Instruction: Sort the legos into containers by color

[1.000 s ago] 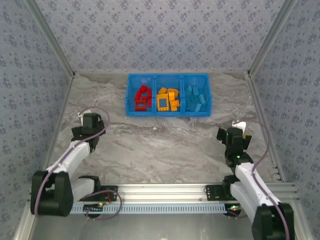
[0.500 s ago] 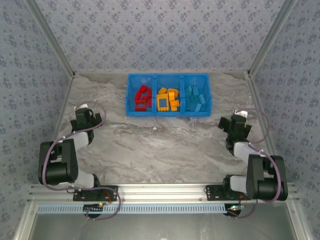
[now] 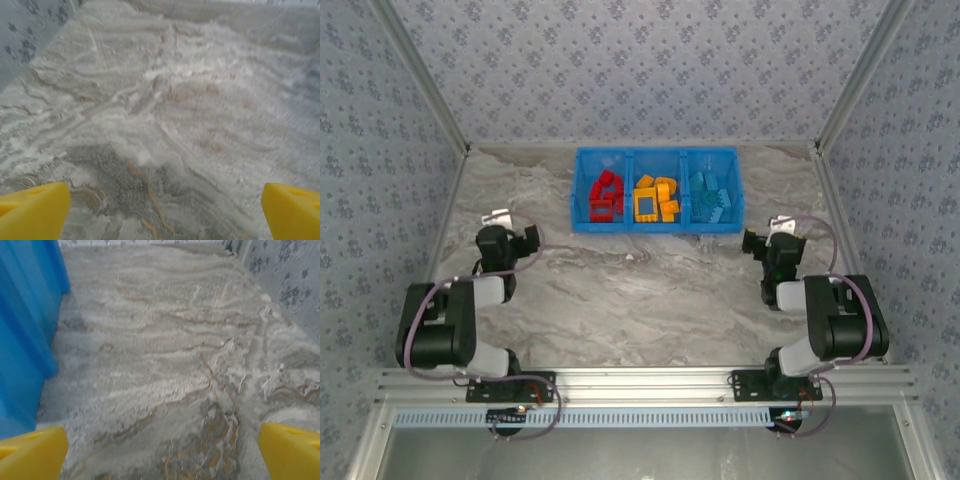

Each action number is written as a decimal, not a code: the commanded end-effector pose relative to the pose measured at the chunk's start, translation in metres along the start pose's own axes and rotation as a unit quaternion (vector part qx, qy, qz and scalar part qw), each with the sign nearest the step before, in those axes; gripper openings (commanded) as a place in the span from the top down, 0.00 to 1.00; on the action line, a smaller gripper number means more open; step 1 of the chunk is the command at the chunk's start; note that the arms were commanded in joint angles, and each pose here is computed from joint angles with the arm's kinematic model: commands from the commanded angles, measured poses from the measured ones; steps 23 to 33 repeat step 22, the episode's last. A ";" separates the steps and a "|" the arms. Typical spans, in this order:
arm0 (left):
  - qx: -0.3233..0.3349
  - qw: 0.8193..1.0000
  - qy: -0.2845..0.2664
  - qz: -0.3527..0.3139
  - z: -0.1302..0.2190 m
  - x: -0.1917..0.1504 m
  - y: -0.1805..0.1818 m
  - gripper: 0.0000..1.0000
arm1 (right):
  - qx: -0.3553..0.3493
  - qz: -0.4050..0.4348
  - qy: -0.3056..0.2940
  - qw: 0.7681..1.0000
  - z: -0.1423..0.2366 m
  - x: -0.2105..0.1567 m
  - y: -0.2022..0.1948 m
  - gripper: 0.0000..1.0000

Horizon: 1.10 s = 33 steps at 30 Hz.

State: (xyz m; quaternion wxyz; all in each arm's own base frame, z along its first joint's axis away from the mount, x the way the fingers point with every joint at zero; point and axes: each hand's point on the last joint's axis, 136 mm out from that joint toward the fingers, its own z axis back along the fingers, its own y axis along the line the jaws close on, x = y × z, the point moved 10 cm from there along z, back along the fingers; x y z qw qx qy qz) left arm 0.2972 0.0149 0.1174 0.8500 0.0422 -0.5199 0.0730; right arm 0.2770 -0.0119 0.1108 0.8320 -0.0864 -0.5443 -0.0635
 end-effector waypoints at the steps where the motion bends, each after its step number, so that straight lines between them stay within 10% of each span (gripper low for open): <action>1: -0.004 0.999 -0.047 -0.012 0.000 0.011 -0.005 0.02 | 0.012 0.020 -0.028 0.999 -0.005 0.015 0.007 0.00; 33: -0.002 0.999 -0.047 -0.011 0.000 0.011 -0.005 0.02 | 0.031 0.003 -0.008 0.999 -0.013 0.018 0.002 0.00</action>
